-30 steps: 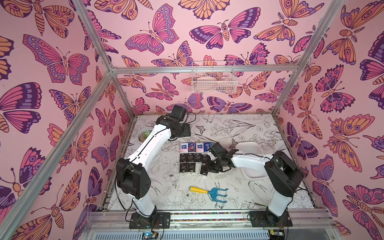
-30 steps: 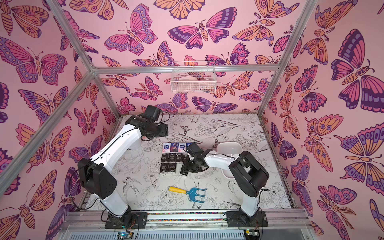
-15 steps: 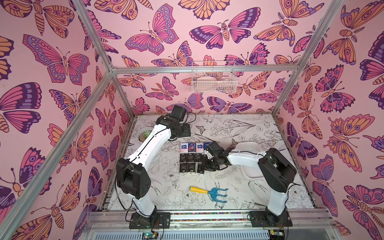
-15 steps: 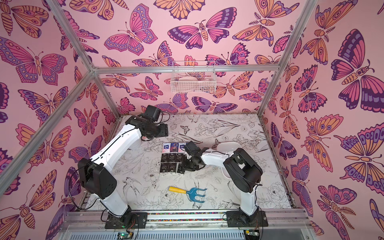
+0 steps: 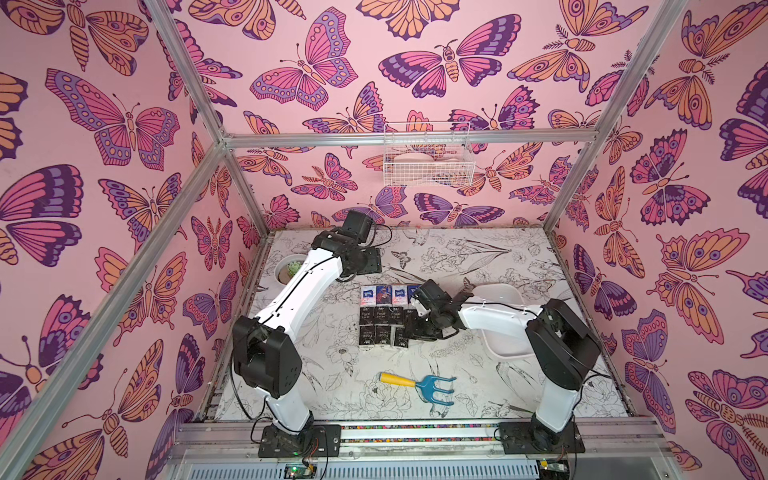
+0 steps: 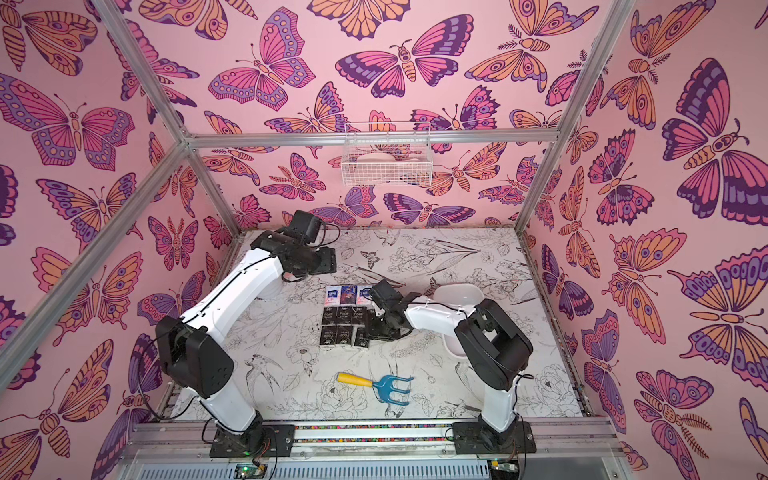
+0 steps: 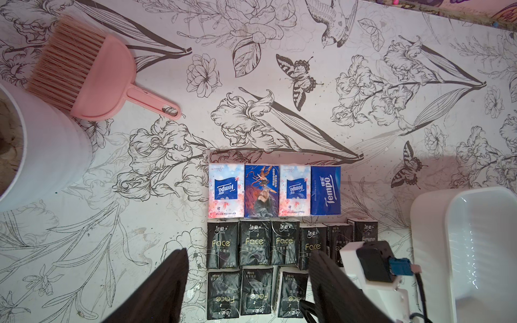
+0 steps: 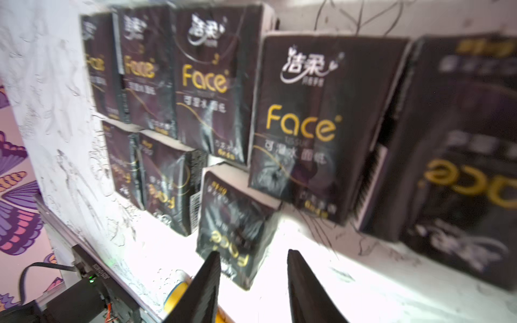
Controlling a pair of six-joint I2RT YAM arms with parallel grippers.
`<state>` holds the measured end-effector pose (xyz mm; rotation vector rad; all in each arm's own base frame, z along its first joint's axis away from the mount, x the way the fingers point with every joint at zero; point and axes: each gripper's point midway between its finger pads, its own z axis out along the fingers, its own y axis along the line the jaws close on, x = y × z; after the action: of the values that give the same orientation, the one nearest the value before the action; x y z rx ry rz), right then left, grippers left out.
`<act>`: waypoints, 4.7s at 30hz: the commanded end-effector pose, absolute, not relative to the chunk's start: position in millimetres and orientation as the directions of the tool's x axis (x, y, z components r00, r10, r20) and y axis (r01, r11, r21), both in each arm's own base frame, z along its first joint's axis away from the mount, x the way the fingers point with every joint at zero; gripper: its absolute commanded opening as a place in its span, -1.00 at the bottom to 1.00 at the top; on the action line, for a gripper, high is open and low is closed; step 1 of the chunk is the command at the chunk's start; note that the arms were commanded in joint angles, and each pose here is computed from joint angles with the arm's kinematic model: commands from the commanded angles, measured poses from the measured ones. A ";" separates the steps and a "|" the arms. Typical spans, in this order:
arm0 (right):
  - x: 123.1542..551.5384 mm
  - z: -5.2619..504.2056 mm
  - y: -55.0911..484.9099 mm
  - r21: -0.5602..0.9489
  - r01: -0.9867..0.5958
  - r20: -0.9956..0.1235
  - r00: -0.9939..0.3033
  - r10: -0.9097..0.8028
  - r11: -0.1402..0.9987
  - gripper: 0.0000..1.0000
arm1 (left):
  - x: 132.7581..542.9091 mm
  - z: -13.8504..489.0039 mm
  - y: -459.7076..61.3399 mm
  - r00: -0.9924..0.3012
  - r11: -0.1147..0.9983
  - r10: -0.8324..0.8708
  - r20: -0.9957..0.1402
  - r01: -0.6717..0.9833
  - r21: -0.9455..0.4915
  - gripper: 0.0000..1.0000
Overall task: Take the pocket tissues out of the storage box
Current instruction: Move the pocket tissues to the center of the board, then reset both arms
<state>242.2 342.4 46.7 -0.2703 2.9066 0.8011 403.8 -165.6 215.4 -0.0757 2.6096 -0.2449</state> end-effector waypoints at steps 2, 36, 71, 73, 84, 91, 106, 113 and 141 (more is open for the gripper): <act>241.7 51.9 338.1 0.509 -0.154 -0.155 -0.984 -0.086 0.847 -0.09 | 396.1 218.5 -159.3 -0.870 0.984 -0.102 -0.483 -0.017 -0.178 0.48; 246.7 14.8 347.3 0.511 -0.105 -0.091 -0.994 -0.067 0.853 -0.23 | 395.6 215.4 -159.4 -0.873 0.986 -0.095 -0.479 -0.015 -0.168 0.48; 297.7 135.5 86.5 0.159 0.146 -0.464 -0.862 0.204 0.976 0.34 | 392.4 220.3 -156.4 -0.863 0.989 -0.088 -0.498 -0.016 -0.148 0.48; 297.5 127.6 71.9 0.131 0.187 -0.462 -0.858 0.226 0.974 0.21 | 392.7 219.8 -159.7 -0.863 0.989 -0.083 -0.498 -0.009 -0.149 0.48; 335.9 119.6 53.3 0.060 0.138 -0.712 -0.688 0.139 0.989 0.57 | 395.1 209.2 -144.2 -0.856 0.998 -0.063 -0.513 -0.046 -0.046 0.50; 346.9 142.7 21.4 -0.055 0.196 -0.856 -0.514 0.055 0.979 0.71 | 399.8 195.5 -104.9 -0.827 0.987 -0.076 -0.556 -0.141 0.074 0.76; 370.0 119.2 -13.8 -0.150 0.248 -0.914 -0.403 -0.038 0.957 0.74 | 400.9 167.1 -10.9 -0.713 0.957 -0.162 -0.682 -0.283 0.069 1.00; 376.1 119.3 -29.1 -0.032 0.257 -0.951 -0.306 0.050 0.966 0.75 | 399.9 155.4 16.2 -0.651 0.964 -0.087 -0.754 -0.245 0.100 1.00; 388.3 98.0 -26.9 -0.027 0.236 -0.941 -0.333 0.055 0.971 0.82 | 393.0 89.4 9.4 -0.340 0.996 0.018 -0.940 -0.080 0.048 1.00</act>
<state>381.4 -26.8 87.9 0.2059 1.9351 -0.1973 385.8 18.8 75.2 -0.0924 2.0214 0.1549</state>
